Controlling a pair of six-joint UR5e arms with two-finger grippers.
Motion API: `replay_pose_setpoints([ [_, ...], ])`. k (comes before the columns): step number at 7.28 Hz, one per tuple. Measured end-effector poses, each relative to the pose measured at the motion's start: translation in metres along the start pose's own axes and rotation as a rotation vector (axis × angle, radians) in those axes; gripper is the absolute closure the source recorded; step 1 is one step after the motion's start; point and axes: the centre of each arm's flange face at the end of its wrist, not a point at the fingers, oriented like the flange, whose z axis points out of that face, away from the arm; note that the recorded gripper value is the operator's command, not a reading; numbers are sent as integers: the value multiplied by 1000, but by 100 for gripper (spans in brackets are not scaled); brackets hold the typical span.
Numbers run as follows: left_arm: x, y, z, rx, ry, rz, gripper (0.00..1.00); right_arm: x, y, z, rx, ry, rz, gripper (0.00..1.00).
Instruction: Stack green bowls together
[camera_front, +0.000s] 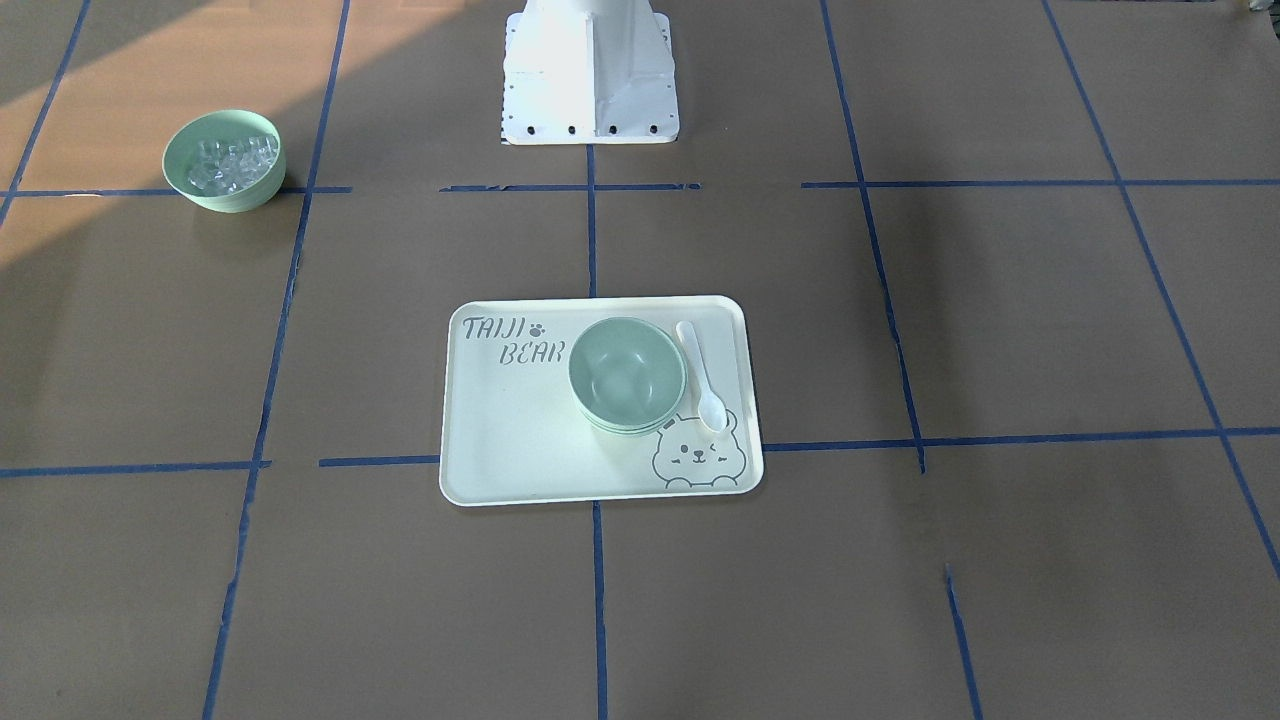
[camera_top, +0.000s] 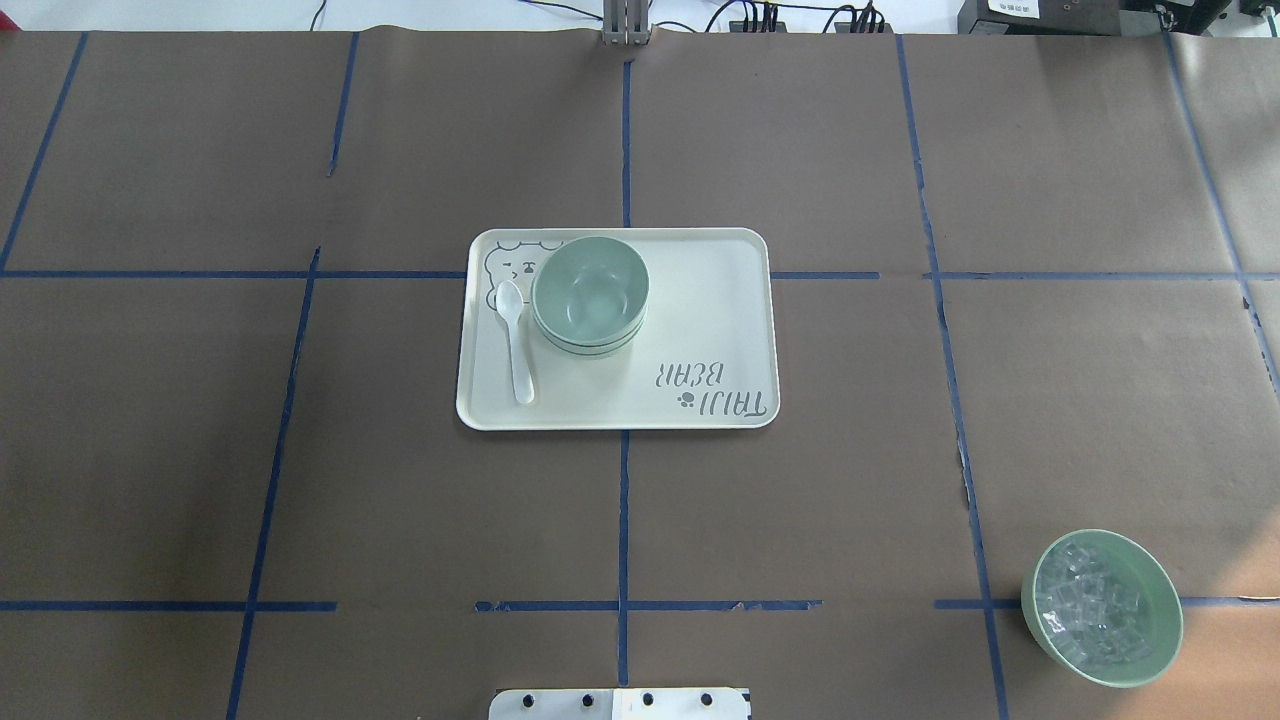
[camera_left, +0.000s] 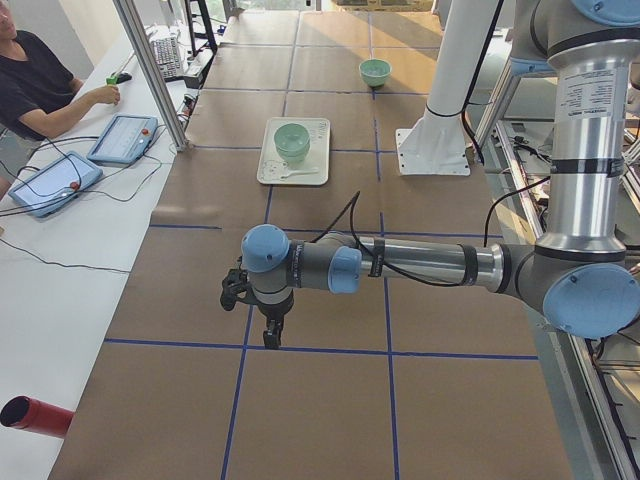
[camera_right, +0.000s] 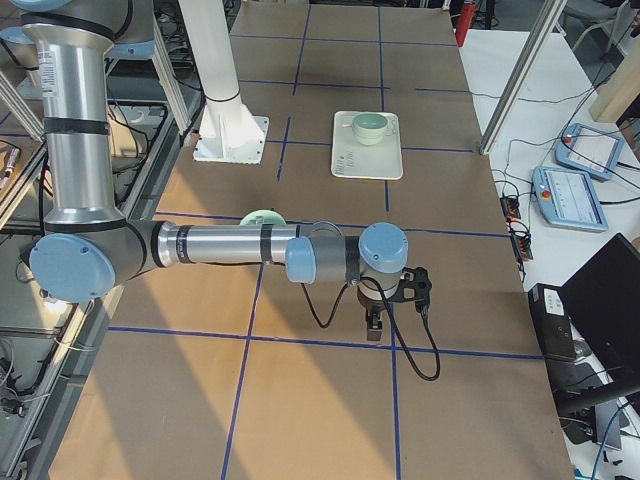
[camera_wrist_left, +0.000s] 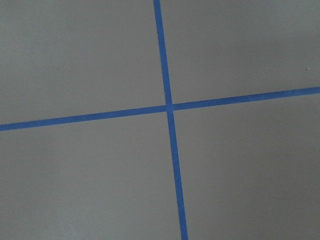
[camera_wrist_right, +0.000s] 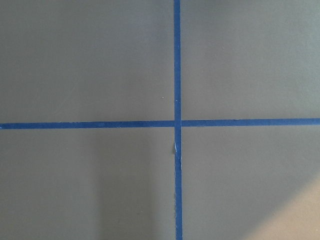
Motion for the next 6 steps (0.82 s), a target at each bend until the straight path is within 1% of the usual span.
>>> replay_pose_setpoints([
  [1, 0, 0, -1, 1, 0, -1, 0, 6, 4, -5, -3, -17, 25, 0],
  [3, -1, 0, 0, 1, -1, -1, 0, 15, 14, -7, -8, -37, 31, 0],
  [6, -4, 0, -2, -5, -6, -14, 0, 20, 21, -5, -12, -42, 30, 0],
])
